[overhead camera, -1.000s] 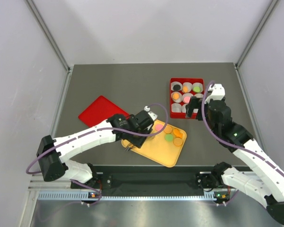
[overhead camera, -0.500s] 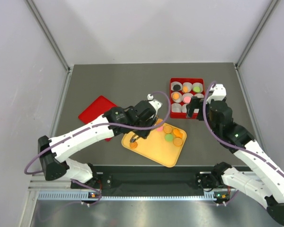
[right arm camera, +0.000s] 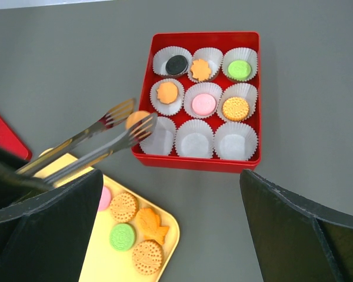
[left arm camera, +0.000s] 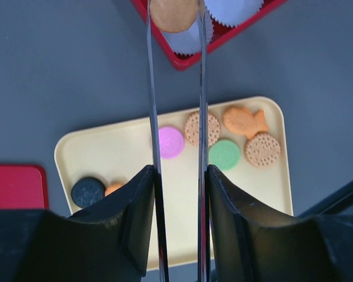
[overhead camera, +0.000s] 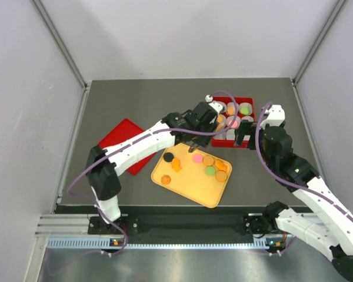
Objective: Pack the cookies
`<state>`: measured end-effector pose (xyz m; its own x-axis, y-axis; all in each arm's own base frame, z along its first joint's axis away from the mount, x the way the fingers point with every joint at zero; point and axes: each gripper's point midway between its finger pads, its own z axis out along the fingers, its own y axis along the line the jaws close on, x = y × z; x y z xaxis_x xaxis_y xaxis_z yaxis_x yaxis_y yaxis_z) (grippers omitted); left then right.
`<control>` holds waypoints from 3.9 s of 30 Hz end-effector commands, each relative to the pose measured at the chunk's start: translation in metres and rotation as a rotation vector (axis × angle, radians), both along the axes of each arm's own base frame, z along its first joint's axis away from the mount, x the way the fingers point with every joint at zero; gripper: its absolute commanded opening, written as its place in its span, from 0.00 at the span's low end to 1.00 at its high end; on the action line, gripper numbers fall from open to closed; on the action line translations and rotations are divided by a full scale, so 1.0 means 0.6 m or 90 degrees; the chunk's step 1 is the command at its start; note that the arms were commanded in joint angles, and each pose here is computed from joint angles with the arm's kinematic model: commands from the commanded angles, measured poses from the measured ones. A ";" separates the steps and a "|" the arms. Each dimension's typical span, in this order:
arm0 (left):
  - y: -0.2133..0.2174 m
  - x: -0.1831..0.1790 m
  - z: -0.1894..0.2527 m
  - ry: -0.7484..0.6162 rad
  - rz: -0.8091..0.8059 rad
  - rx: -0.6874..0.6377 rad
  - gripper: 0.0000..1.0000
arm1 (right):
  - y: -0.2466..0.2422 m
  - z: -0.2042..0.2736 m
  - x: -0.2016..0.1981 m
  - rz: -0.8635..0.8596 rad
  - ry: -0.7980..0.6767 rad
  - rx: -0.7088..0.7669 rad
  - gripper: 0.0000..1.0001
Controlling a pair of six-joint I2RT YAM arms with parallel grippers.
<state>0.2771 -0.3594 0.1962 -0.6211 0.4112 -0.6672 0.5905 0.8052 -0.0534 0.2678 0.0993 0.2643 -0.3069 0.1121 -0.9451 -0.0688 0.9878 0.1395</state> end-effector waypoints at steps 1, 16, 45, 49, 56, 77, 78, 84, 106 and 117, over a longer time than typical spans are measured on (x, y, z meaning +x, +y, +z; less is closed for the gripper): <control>-0.044 0.039 0.044 -0.039 -0.017 -0.064 0.43 | -0.003 0.026 0.006 -0.007 -0.029 0.014 1.00; -0.056 0.051 -0.008 0.000 -0.030 -0.051 0.43 | 0.001 0.018 0.009 0.000 -0.023 0.009 1.00; -0.036 0.038 -0.026 0.014 -0.026 -0.031 0.46 | -0.004 0.013 0.008 -0.004 -0.022 0.006 1.00; -0.035 0.038 -0.026 0.013 -0.024 -0.031 0.47 | -0.004 0.014 0.008 -0.005 -0.023 0.007 1.00; -0.035 0.039 -0.023 0.007 -0.025 -0.030 0.49 | -0.005 0.014 0.008 -0.005 -0.023 0.005 1.00; 0.046 -0.018 0.123 -0.050 -0.005 -0.103 0.47 | -0.009 0.012 0.012 -0.015 -0.018 -0.002 1.00; 0.055 -0.023 0.120 -0.047 0.001 -0.096 0.47 | -0.009 0.012 0.012 -0.015 -0.017 -0.002 1.00; 0.127 -0.075 0.069 0.001 0.022 -0.044 0.48 | -0.008 0.008 0.013 -0.015 -0.013 -0.004 1.00; 0.141 -0.141 -0.071 0.115 -0.030 0.036 0.51 | -0.007 0.000 0.016 -0.016 -0.002 -0.014 1.00; 0.130 -0.138 -0.097 0.134 -0.040 0.055 0.52 | -0.009 0.001 0.015 -0.016 -0.004 -0.013 1.00</control>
